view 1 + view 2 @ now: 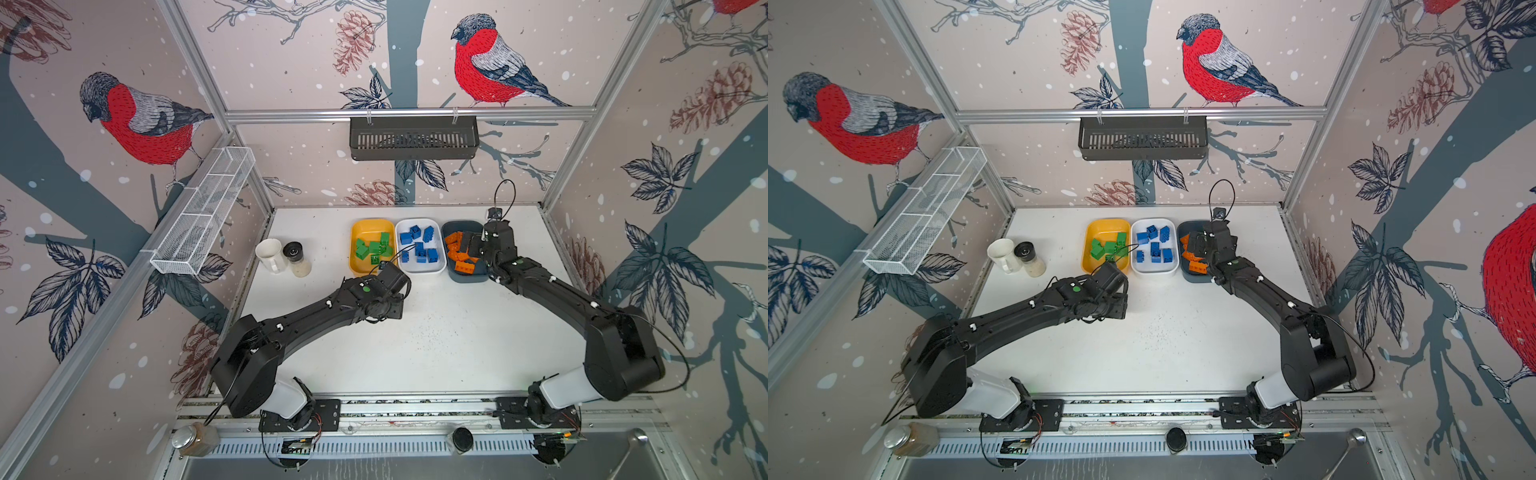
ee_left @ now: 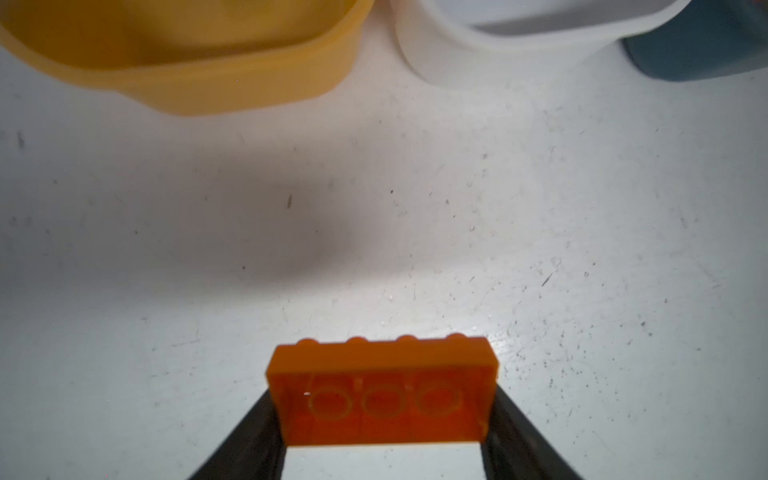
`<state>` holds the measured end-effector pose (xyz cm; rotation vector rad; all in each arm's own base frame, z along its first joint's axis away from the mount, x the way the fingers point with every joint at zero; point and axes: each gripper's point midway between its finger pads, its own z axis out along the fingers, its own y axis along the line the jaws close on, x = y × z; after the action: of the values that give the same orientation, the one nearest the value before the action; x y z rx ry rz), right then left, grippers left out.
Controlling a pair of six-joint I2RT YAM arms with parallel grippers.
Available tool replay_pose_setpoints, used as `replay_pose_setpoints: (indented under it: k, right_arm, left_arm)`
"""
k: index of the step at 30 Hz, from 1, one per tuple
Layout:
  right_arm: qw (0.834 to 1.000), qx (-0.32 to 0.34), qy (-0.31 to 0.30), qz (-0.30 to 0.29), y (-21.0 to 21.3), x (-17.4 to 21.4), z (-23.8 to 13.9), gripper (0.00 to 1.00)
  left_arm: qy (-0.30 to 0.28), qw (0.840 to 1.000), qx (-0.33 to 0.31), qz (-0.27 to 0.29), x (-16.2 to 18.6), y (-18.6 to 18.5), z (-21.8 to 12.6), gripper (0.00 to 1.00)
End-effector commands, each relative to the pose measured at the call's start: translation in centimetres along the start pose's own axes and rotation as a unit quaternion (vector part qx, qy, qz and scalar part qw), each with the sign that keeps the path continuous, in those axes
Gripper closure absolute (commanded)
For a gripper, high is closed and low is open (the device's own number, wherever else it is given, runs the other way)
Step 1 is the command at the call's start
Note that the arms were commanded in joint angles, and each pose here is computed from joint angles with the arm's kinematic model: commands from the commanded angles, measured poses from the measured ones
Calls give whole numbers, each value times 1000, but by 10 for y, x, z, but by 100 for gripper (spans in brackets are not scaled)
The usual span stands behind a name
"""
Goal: Sort the legos into containers by color
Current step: 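Drop the orange brick in the teal tray with the left gripper while the right withdraws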
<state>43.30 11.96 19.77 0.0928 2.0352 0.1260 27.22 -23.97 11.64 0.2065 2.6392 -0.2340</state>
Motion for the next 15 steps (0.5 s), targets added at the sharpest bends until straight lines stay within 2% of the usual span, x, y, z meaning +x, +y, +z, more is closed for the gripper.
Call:
replay_pose_setpoints:
  k: [1, 6, 10, 15]
  right_arm:
    - [998, 20, -54, 33, -11, -19, -12, 1]
    - [994, 27, -88, 66, -25, -21, -28, 0]
    - [991, 35, -90, 88, -37, -16, -33, 1]
    - [991, 39, -87, 90, -50, -10, -39, 1]
  left_arm:
    - [-48, 998, -9, 36, -34, -8, -3, 45]
    - [-109, 992, 38, 51, -85, -43, 2, 45]
    - [-130, 987, 63, 69, -114, -72, 14, 45]
    - [-176, 971, 126, 100, -154, -119, 28, 45]
